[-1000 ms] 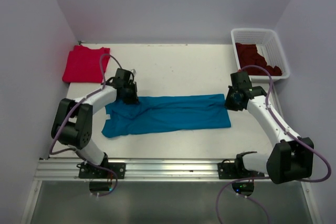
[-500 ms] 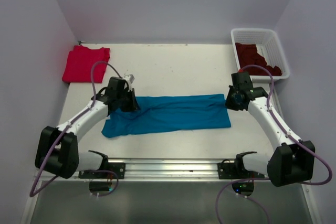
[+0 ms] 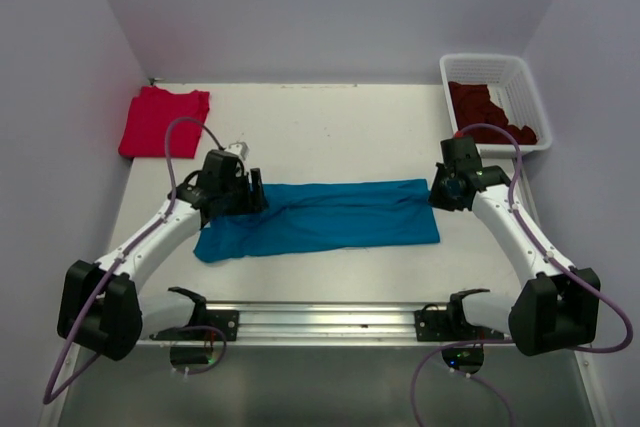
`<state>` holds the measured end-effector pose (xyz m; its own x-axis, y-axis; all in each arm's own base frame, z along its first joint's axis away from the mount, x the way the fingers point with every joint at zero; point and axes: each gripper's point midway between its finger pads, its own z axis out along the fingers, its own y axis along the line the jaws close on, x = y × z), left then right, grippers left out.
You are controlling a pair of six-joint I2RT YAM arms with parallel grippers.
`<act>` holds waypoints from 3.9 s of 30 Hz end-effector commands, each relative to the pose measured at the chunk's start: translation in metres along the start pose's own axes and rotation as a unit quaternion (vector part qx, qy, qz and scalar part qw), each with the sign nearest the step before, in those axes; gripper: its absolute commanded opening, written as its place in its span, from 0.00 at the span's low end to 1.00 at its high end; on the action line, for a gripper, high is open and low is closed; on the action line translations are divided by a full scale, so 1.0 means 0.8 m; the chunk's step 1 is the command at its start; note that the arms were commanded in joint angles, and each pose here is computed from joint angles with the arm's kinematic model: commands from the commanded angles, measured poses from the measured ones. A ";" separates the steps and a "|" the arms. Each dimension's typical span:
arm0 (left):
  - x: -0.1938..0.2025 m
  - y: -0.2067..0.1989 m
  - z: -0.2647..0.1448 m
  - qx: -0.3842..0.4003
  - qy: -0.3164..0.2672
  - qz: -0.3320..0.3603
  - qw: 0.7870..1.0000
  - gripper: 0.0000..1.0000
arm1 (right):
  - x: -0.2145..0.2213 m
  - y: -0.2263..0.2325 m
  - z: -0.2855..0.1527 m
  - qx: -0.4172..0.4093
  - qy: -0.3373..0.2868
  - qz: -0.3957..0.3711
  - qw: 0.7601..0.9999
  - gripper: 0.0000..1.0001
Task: Fold and stack the t-shirts
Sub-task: Fold the tshirt
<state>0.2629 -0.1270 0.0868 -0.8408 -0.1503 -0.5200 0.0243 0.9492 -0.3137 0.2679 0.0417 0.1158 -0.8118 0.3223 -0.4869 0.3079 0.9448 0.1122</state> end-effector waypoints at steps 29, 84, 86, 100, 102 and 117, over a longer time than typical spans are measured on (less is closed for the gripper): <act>0.051 -0.011 0.004 0.033 0.065 -0.002 0.997 0.07 | -0.009 -0.001 -0.009 0.002 -0.017 -0.010 1.000 0.00; 0.040 0.013 0.078 -0.106 0.104 0.010 0.989 0.00 | -0.009 -0.008 -0.016 0.008 -0.025 -0.012 1.000 0.00; 0.027 0.010 0.065 -0.104 0.083 0.008 0.991 0.00 | -0.009 -0.007 -0.016 0.007 -0.025 -0.011 1.000 0.00; 0.030 0.019 -0.016 -0.120 0.054 -0.023 0.991 0.00 | -0.010 -0.004 -0.019 -0.001 -0.028 -0.011 1.000 0.00; 0.036 0.021 -0.025 -0.125 0.058 -0.031 0.990 0.00 | -0.011 -0.003 -0.020 -0.003 -0.030 -0.011 0.999 0.00; 0.097 0.038 -0.100 -0.122 0.059 -0.139 0.981 0.17 | -0.010 0.007 -0.023 -0.030 -0.030 -0.011 0.999 0.00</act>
<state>0.1764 -0.0916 0.1079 -0.8564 -0.3233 -0.4026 -0.2576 0.9432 -0.2096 0.2643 0.0413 0.1257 -0.8013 0.3109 -0.5111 0.2904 0.9491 0.1221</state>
